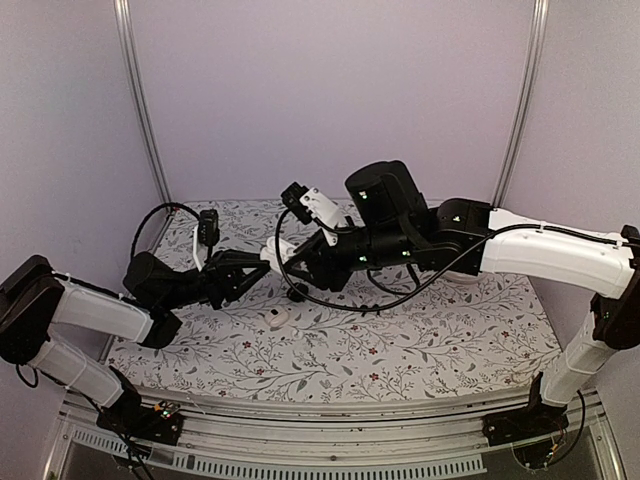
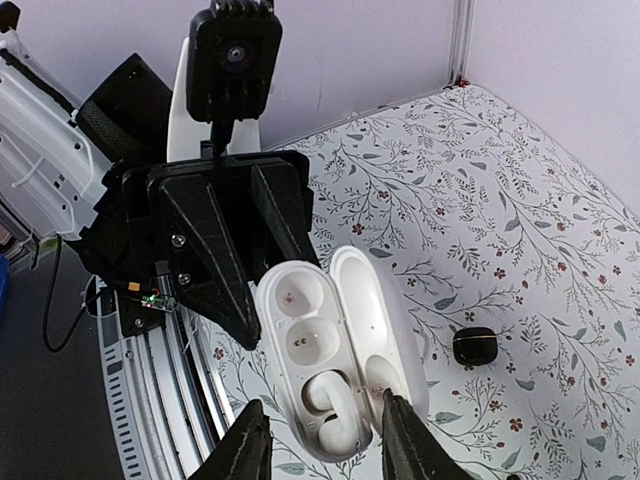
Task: Insert the wireless bluetooth earbuds into the charging case
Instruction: Insert the left earbud into the right side groove of the charging case, then adjust the charging case.
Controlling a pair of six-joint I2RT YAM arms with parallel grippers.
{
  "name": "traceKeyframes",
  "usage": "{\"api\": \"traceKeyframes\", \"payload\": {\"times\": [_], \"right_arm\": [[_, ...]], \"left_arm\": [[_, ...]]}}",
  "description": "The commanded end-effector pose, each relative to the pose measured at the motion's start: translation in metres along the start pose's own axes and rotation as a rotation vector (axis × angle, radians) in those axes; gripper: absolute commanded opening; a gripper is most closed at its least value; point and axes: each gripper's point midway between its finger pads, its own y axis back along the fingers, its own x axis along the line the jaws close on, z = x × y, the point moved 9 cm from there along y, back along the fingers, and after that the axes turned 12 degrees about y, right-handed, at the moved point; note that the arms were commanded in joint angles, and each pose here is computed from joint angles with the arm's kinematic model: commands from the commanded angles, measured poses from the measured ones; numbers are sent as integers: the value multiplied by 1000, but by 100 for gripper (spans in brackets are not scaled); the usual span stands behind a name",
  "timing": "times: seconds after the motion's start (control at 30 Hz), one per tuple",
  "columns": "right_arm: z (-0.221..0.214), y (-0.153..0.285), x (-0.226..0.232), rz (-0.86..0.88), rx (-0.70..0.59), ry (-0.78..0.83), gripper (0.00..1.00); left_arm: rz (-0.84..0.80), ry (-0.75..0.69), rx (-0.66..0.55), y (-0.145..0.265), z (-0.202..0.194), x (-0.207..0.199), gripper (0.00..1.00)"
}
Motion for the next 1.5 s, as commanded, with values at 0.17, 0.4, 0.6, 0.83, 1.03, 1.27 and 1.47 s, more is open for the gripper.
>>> {"api": "traceKeyframes", "payload": {"times": [0.17, 0.4, 0.6, 0.83, 1.03, 1.27, 1.47], "right_arm": [[22, 27, -10, -42, -78, -49, 44], [27, 47, -26, -83, -108, -138, 54], [13, 50, -38, -3, -134, -263, 75], [4, 32, -25, 189, -149, -293, 83], [-8, 22, -38, 238, -183, -415, 83], [-15, 18, -43, 351, -248, -521, 85], [-20, 33, -32, 283, -347, -442, 86]], "left_arm": [[-65, -48, -9, -5, 5, -12, 0], [-74, -58, -9, -7, 7, -13, 0], [-81, -65, -14, -9, 10, -15, 0], [-87, -69, -17, -10, 13, -16, 0], [-97, -78, -20, -11, 16, -19, 0], [-92, -95, -37, -13, 20, -20, 0], [-70, -80, -86, -15, 27, -18, 0]]}}
